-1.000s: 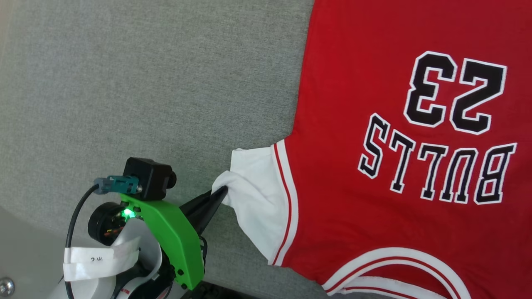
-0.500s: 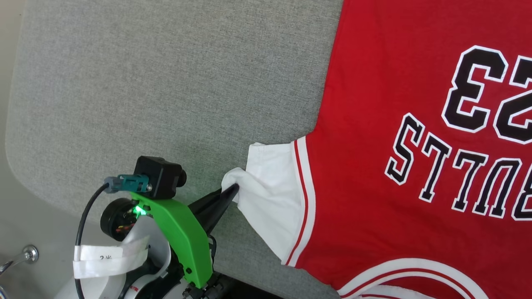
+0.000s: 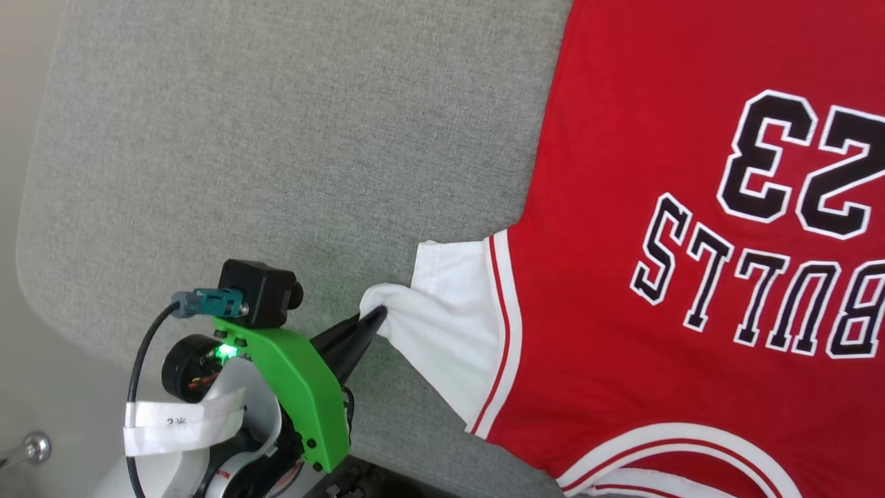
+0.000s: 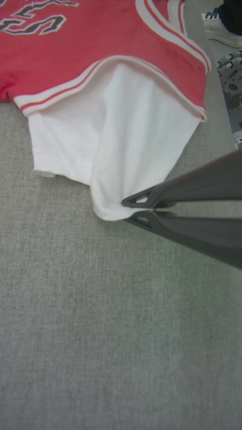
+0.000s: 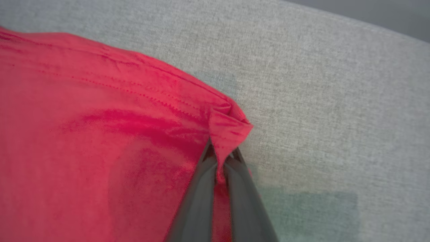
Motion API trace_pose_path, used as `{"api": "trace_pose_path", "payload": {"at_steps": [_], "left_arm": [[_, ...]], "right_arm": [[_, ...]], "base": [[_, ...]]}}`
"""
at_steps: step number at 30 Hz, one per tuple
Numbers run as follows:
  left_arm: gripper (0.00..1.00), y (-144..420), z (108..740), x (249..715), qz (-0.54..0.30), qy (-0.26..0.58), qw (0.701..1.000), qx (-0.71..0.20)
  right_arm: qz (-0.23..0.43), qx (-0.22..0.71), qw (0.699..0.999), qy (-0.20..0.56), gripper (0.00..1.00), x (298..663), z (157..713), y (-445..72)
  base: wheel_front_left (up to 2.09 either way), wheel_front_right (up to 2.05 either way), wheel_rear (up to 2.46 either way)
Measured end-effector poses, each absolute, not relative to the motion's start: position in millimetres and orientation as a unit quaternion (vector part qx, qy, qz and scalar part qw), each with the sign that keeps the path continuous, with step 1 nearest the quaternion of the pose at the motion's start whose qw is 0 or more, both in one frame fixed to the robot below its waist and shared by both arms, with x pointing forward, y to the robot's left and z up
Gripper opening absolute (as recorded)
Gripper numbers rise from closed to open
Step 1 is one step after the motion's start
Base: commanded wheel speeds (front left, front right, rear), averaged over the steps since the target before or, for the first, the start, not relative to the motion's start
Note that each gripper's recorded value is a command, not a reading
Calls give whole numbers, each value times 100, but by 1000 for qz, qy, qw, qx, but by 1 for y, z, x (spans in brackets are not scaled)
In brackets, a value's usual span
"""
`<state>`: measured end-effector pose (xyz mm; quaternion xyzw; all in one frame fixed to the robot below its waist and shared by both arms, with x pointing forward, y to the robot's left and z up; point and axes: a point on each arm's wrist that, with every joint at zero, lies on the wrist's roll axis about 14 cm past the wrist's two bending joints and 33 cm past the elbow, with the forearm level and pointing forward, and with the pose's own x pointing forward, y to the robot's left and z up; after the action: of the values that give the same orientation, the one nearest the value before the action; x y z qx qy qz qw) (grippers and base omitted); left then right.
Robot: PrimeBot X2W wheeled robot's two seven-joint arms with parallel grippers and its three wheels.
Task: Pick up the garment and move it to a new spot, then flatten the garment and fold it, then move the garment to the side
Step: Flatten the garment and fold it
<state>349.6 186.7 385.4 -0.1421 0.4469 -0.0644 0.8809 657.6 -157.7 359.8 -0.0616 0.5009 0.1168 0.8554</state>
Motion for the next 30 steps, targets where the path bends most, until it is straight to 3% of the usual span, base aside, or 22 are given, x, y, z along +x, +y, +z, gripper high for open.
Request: {"api": "trace_pose_path", "payload": {"at_steps": [13,30], "left_arm": [[0,183,412,349,-78,410,897,-147],[0,159,437,309,-110,384,898,-185]], "right_arm": [[103,-57,850,514,0,582,371,-194],[89,-32,846,524,0,441,390,-236]], "base": [[0,0,0],[0,0,0]]}}
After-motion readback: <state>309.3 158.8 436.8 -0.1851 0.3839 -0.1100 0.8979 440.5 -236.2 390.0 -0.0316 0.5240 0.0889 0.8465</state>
